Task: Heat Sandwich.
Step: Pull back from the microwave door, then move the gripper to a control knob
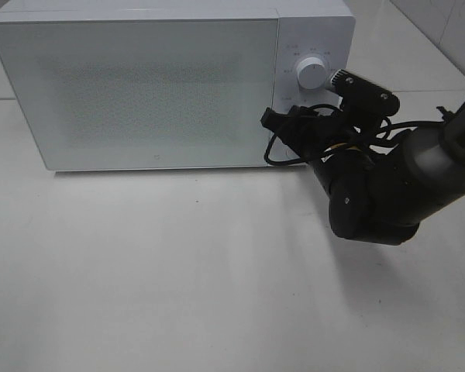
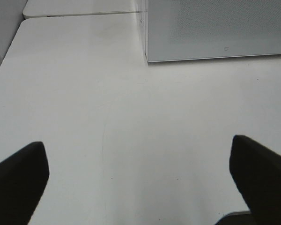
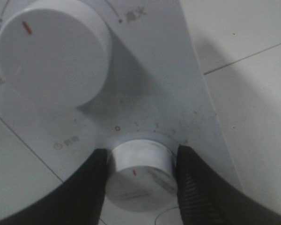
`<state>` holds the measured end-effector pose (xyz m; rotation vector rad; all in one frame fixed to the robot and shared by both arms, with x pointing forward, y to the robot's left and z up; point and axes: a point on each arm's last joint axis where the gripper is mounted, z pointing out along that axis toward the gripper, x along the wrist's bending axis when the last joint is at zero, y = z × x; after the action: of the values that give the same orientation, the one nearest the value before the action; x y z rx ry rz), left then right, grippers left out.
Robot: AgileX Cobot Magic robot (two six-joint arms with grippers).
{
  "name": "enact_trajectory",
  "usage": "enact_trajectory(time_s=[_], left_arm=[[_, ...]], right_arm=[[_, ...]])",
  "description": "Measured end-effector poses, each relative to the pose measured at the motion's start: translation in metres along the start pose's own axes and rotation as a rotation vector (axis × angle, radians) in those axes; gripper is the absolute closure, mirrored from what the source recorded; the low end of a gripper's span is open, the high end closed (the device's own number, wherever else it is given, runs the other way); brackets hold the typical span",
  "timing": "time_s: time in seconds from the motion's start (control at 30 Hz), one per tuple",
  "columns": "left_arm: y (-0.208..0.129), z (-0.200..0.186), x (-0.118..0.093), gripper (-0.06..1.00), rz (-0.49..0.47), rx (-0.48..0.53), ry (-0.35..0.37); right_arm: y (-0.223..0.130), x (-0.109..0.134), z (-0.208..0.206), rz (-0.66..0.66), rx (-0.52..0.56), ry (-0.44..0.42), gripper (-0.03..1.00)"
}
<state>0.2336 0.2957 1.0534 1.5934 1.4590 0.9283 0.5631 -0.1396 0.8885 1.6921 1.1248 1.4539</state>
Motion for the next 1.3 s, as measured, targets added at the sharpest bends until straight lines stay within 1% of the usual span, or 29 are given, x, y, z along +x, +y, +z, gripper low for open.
enact_trajectory(time_s=[0.07, 0.1, 0.13, 0.17, 0.2, 0.23, 0.27, 0.3, 0.37, 0.4, 0.43, 0.53, 0.57, 0.6, 0.7, 0.73, 0.77, 0.83, 0.87, 0.9, 1.0, 1.03, 1.13, 1.17, 1.2, 1.27, 1.3], left_arm=[[0.0, 0.0, 0.0, -0.03, 0.0, 0.0, 0.0], [0.0, 0.0, 0.0, -0.03, 0.0, 0.0, 0.0], [0.0, 0.0, 0.0, -0.03, 0.0, 0.0, 0.0], [0.0, 0.0, 0.0, -0.03, 0.0, 0.0, 0.0], [0.0, 0.0, 0.0, -0.03, 0.0, 0.0, 0.0], [0.0, 0.0, 0.0, -0.03, 0.0, 0.0, 0.0], [0.0, 0.0, 0.0, -0.03, 0.0, 0.0, 0.0], [0.0, 0.0, 0.0, -0.03, 0.0, 0.0, 0.0], [0.0, 0.0, 0.0, -0.03, 0.0, 0.0, 0.0], [0.0, 0.0, 0.0, -0.03, 0.0, 0.0, 0.0], [0.0, 0.0, 0.0, -0.03, 0.0, 0.0, 0.0], [0.0, 0.0, 0.0, -0.03, 0.0, 0.0, 0.0], [0.0, 0.0, 0.0, -0.03, 0.0, 0.0, 0.0], [0.0, 0.0, 0.0, -0.03, 0.0, 0.0, 0.0], [0.0, 0.0, 0.0, -0.03, 0.0, 0.0, 0.0], [0.0, 0.0, 0.0, -0.03, 0.0, 0.0, 0.0], [0.0, 0.0, 0.0, -0.03, 0.0, 0.0, 0.0], [0.0, 0.0, 0.0, -0.03, 0.0, 0.0, 0.0], [0.0, 0.0, 0.0, -0.03, 0.0, 0.0, 0.0], [0.0, 0.0, 0.0, -0.03, 0.0, 0.0, 0.0], [0.0, 0.0, 0.0, -0.03, 0.0, 0.0, 0.0], [0.0, 0.0, 0.0, -0.03, 0.0, 0.0, 0.0], [0.0, 0.0, 0.0, -0.03, 0.0, 0.0, 0.0], [0.0, 0.0, 0.0, -0.03, 0.0, 0.0, 0.0], [0.0, 0.0, 0.0, -0.03, 0.0, 0.0, 0.0], [0.0, 0.0, 0.0, -0.03, 0.0, 0.0, 0.0], [0.0, 0.0, 0.0, -0.03, 0.0, 0.0, 0.0]], right_arm=[[0.0, -0.0003, 0.0, 0.059, 0.001, 0.001, 0.52], [0.0, -0.0003, 0.0, 0.059, 0.001, 0.001, 0.52], [0.0, -0.001, -0.0001, 0.091, 0.001, 0.001, 0.52], [0.0001, -0.0012, -0.0002, 0.16, 0.002, 0.003, 0.52], [0.0001, -0.0012, -0.0002, 0.193, 0.002, 0.003, 0.52], [0.0001, -0.0012, -0.0002, 0.22, 0.002, 0.003, 0.52], [0.0001, -0.0012, -0.0002, 0.22, 0.002, 0.003, 0.52], [-0.0005, -0.0013, -0.0003, 0.277, 0.004, 0.005, 0.52], [-0.0006, -0.0013, -0.0004, 0.351, 0.005, 0.007, 0.52], [-0.0008, -0.0015, -0.0006, 0.427, 0.006, 0.006, 0.52], [-0.0008, -0.0015, -0.0006, 0.427, 0.006, 0.006, 0.52], [-0.0008, -0.0016, -0.0006, 0.516, 0.004, 0.006, 0.52], [-0.0008, -0.0016, -0.0006, 0.516, 0.004, 0.006, 0.52], [-0.001, -0.002, -0.0009, 0.563, 0.005, 0.005, 0.52], [-0.0008, -0.0023, -0.0009, 0.638, 0.004, 0.006, 0.52], [-0.0008, -0.0023, -0.0009, 0.638, 0.004, 0.006, 0.52], [-0.001, -0.0024, -0.0011, 0.71, 0.006, 0.006, 0.52], [-0.0011, -0.0027, -0.0012, 0.779, 0.007, 0.006, 0.52], [-0.0011, -0.0027, -0.0012, 0.843, 0.007, 0.006, 0.52], [-0.0011, -0.0027, -0.0012, 0.843, 0.007, 0.006, 0.52], [-0.0013, -0.0028, -0.0011, 0.95, 0.008, 0.006, 0.52], [-0.0013, -0.0028, -0.0011, 0.95, 0.008, 0.006, 0.52], [-0.0016, -0.0029, -0.001, 1.013, 0.009, 0.006, 0.52], [-0.002, -0.003, -0.001, 1.063, 0.009, 0.005, 0.52], [-0.002, -0.003, -0.001, 1.063, 0.009, 0.005, 0.52], [-0.002, -0.003, -0.001, 1.123, 0.01, 0.005, 0.51], [-0.002, -0.003, -0.001, 1.185, 0.01, 0.004, 0.51]])
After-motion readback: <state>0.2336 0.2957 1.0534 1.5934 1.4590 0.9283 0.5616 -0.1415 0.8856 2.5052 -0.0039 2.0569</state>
